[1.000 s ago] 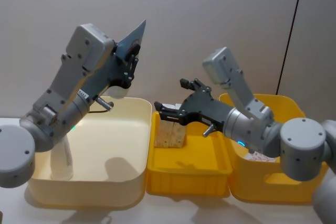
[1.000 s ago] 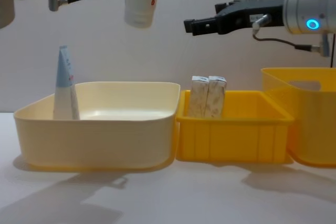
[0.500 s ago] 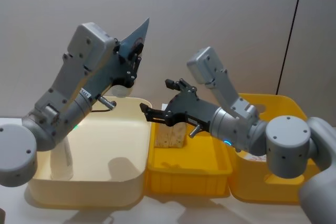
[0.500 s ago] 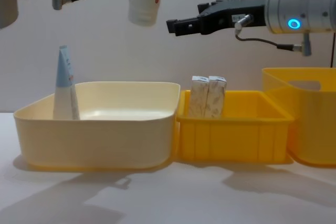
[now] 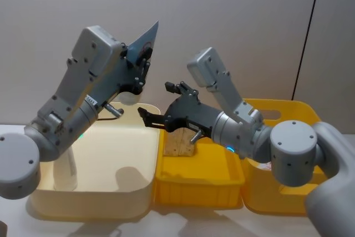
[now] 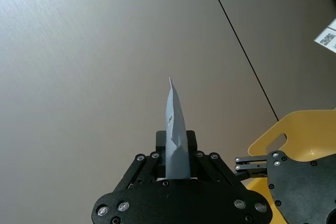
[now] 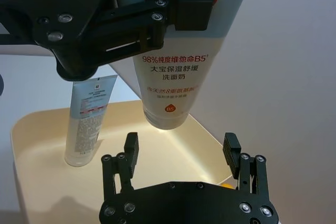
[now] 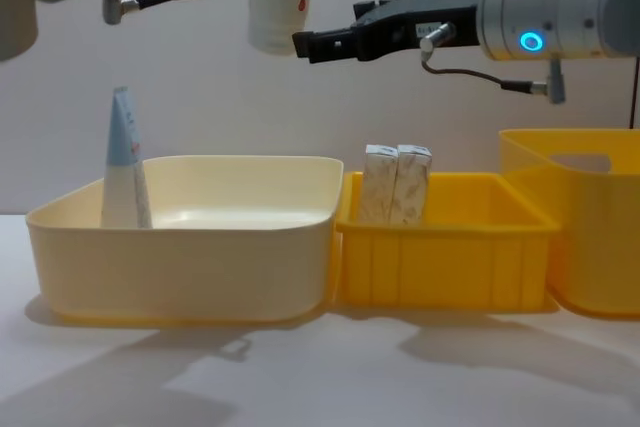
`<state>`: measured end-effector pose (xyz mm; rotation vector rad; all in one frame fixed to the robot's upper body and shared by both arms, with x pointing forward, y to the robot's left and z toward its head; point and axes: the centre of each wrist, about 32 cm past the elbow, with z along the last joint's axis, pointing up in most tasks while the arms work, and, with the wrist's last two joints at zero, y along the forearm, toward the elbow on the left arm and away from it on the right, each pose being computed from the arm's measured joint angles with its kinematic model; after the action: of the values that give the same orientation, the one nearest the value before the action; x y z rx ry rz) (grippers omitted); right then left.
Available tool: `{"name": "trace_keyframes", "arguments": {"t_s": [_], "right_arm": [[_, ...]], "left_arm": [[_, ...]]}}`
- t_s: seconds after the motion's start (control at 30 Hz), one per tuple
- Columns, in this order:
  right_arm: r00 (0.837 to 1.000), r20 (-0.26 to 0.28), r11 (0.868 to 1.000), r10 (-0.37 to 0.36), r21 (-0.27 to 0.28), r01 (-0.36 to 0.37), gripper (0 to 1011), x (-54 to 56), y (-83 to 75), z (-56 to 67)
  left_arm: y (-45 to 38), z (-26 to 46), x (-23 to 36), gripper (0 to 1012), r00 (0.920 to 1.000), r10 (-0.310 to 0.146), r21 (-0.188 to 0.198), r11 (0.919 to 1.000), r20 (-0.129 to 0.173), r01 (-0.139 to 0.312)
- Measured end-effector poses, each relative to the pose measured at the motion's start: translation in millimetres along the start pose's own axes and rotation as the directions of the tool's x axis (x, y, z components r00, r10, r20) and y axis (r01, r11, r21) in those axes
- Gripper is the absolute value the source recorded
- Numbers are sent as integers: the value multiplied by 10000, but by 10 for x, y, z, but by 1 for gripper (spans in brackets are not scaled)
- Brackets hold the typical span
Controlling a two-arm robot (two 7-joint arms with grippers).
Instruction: Bimanual collaborative sorting of washing and personal care products
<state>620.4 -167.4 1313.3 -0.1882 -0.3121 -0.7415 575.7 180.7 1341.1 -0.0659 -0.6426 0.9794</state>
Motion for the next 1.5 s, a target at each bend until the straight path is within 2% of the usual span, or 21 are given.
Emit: {"name": "trace_keyframes", "arguments": {"t_s": [0.6,0.93,1.5], "right_arm": [[9994,-69,9994,350,53,-350,1001,-75,150,57],[9999,58,9997,140,212,-141,1001,-126,247,69],[9999,-133,9979,-101,640,109,1001,-204,456,118]], "left_arm": [[-15,-23,-13,200,10000,1,23,10000,-89,-1],[-13,-30,-13,199,10000,7,114,9999,-99,-6],[-10,-36,-13,200,9999,54,267,9996,-114,-51]]}}
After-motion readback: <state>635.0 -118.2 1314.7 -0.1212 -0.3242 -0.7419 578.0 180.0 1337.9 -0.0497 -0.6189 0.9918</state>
